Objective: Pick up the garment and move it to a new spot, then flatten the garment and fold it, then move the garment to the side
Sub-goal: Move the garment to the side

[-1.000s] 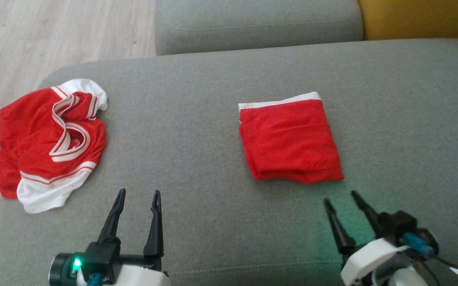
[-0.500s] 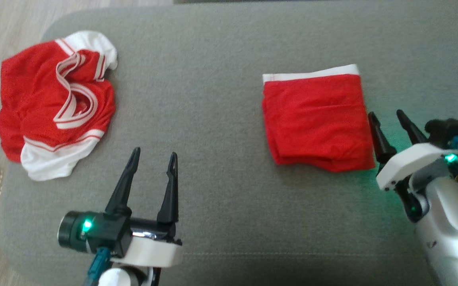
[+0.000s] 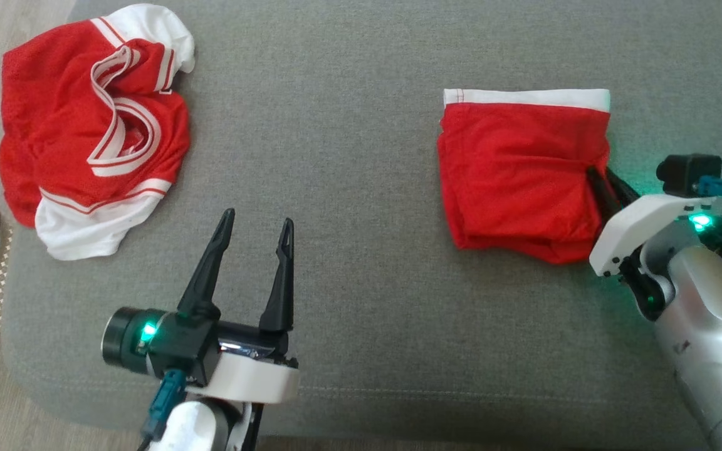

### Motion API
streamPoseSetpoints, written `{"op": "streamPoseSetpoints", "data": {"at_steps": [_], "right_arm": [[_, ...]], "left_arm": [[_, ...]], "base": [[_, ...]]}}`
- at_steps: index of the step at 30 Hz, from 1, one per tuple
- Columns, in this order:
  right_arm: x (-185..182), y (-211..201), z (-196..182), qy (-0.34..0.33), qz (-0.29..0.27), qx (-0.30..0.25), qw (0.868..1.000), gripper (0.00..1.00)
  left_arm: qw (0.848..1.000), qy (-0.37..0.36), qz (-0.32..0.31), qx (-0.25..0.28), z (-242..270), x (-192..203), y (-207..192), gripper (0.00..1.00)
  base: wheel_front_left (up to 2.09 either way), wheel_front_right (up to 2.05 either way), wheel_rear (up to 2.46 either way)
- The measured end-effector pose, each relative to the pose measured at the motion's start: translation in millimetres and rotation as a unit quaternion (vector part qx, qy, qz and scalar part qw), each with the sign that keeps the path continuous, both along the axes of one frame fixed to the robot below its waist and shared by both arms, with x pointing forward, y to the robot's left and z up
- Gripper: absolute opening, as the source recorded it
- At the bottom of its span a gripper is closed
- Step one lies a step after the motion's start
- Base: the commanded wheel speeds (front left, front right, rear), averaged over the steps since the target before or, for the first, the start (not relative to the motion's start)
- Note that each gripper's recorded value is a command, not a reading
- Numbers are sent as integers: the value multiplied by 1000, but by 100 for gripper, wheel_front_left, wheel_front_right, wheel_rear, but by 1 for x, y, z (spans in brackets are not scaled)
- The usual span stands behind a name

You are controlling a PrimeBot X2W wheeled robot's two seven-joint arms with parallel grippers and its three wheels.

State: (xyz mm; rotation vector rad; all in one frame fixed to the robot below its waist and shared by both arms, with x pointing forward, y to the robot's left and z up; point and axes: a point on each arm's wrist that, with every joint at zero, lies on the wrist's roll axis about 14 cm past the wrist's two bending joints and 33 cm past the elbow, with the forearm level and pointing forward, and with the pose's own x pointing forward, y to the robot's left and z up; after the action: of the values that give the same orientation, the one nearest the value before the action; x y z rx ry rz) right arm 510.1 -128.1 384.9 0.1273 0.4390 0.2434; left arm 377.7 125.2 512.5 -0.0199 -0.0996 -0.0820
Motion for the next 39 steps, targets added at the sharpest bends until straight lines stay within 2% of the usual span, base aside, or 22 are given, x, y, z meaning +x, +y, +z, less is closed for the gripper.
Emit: {"op": "streamPoseSetpoints", "data": {"at_steps": [7, 22, 39], "right_arm": [[3, -21, 10, -22, -1, -27, 999, 0], [-2, -171, 52, -65, -101, -141, 983, 0], [1, -246, 82, -92, -162, -216, 958, 0]], "left_arm": [[1000, -2, -12, -4, 0, 4, -8, 100], [995, -2, -99, -14, -9, 33, -57, 100], [989, 19, -145, -16, -33, 48, -82, 100]], "base": [[0, 0, 0], [0, 0, 0], [0, 0, 0]]}}
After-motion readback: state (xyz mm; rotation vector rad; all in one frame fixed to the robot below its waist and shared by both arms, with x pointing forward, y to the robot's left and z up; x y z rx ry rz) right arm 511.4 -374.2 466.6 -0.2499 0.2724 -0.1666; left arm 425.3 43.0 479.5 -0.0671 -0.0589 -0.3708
